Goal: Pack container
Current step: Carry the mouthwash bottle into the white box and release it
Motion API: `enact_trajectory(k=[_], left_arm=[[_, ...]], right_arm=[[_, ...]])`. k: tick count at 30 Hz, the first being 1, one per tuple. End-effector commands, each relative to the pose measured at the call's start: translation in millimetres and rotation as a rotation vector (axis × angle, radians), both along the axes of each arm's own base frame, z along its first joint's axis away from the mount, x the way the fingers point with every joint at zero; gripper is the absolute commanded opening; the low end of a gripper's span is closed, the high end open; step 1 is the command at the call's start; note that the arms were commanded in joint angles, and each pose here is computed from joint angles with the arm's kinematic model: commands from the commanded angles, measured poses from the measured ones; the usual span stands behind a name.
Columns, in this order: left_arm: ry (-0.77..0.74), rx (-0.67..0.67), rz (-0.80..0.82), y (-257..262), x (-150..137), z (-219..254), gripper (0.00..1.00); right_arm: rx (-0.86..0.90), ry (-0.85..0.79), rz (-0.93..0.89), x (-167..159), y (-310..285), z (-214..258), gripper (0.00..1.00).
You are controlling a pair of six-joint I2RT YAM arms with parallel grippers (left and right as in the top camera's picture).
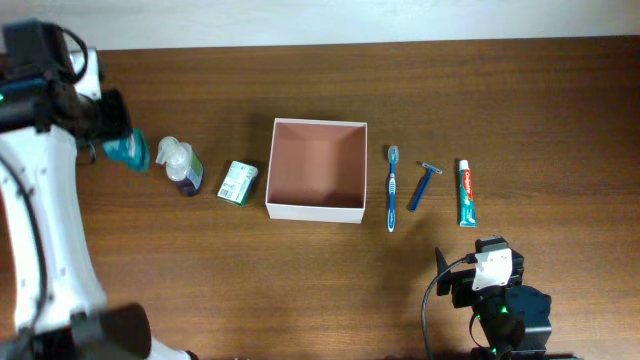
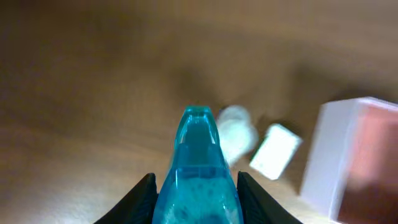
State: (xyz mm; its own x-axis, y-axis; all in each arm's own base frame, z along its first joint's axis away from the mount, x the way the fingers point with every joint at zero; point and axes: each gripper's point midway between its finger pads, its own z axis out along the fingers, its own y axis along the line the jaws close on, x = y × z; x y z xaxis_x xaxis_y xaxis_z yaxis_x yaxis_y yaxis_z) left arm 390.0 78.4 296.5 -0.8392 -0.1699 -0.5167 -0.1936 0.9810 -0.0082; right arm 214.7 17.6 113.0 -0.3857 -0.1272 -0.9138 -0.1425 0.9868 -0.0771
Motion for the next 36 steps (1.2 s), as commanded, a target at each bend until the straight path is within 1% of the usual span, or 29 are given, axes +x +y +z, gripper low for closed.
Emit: enact_trajectory(k=[1, 7, 12, 15, 21, 27, 31, 33, 36], left_arm=[[-0.159, 0.009, -0.094, -43, -15, 61, 0.01], [-0.176, -0.036, -0.252, -117, -15, 65, 0.01], [-0.192, -0.054, -0.421, -188, -3, 57, 0.01], [-0.186, -0.048, -0.496, -226, 10, 42, 0.01], [-0.100, -0.037, -0.580, -280, 40, -17, 0.01], [-0.012, -0.062, -0.560, -311, 72, -88, 0.01], [0.033, -0.101, -0.605, -336, 79, -126, 0.01], [0.045, -0.097, -0.622, -349, 82, -144, 0.01], [0.033, -0.101, -0.651, -369, 84, -157, 0.01]], right_arm=[[0.013, -0.005, -0.008, 0, -1, 1, 0.99], [0.013, -0.005, -0.008, 0, -1, 1, 0.99], [0.013, -0.005, -0.008, 0, -1, 1, 0.99], [0.013, -0.005, -0.008, 0, -1, 1, 0.99], [0.013, -0.005, -0.008, 0, -1, 1, 0.99], [0.013, -0.005, -0.008, 0, -1, 1, 0.99], [0.013, -0.005, -0.008, 0, -1, 1, 0.99], [0.013, -0.005, -0.008, 0, -1, 1, 0.99], [0.013, -0.005, -0.008, 0, -1, 1, 0.99]])
